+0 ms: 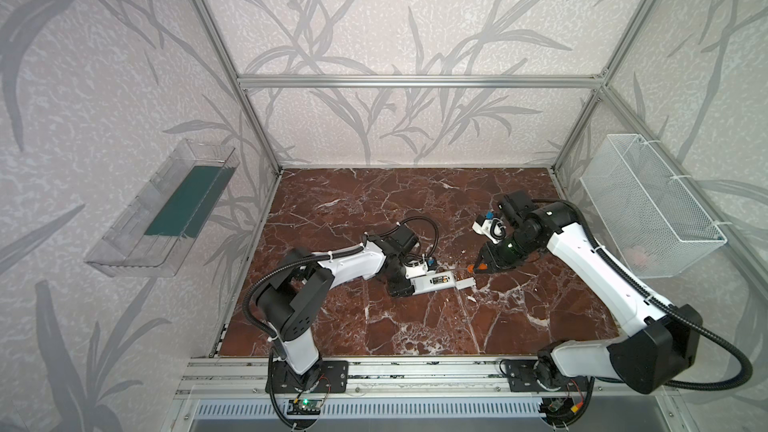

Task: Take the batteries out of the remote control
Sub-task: 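Grasp the white remote with the left gripper while the right gripper positions the screwdriver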

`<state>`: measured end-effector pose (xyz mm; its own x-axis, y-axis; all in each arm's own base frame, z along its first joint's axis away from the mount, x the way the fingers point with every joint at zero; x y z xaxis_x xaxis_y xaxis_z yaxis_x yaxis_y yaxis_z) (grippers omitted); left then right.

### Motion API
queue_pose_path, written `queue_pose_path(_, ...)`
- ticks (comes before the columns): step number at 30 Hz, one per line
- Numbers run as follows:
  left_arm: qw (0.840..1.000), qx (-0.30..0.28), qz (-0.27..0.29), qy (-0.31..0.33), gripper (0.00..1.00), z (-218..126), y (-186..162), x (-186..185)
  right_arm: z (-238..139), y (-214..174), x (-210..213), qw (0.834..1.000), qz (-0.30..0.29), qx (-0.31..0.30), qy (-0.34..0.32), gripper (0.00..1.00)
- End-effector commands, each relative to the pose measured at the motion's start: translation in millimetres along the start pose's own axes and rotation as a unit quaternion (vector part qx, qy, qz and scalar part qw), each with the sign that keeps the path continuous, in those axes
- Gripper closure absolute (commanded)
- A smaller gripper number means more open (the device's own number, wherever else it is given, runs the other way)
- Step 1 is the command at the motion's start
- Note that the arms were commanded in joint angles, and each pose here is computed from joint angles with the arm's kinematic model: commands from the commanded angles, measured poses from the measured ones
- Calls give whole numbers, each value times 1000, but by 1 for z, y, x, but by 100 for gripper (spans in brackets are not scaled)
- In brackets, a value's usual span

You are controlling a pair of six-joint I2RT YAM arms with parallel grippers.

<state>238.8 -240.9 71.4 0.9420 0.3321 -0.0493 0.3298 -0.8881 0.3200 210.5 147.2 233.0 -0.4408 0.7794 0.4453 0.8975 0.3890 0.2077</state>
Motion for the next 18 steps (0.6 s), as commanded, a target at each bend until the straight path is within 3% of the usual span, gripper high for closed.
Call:
queue_pose_path(1,1000,25,15,6,32,2,-4,-2,-4,0,3,1000,-7,6,-4,100)
queue_pose_path(7,999,44,28,17,37,8,-9,-3,-8,1,3,1000,-13,6,-9,100)
queue_pose_path(18,997,59,47,-12,57,8,-12,-14,-11,-13,2,999,-11,32,-19,100)
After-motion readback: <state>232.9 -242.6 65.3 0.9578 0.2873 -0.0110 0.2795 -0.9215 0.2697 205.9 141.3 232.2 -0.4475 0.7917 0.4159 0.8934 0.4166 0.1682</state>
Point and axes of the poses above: each gripper's point midway between its finger pads, its own z axis out along the fingers, its own x axis along the line the jaws close on, y = z × x, the point moved 5 cm from there along -z, back along the fingers, and after that the axes turned 9 degrees about -z, right-handed, at the moved point
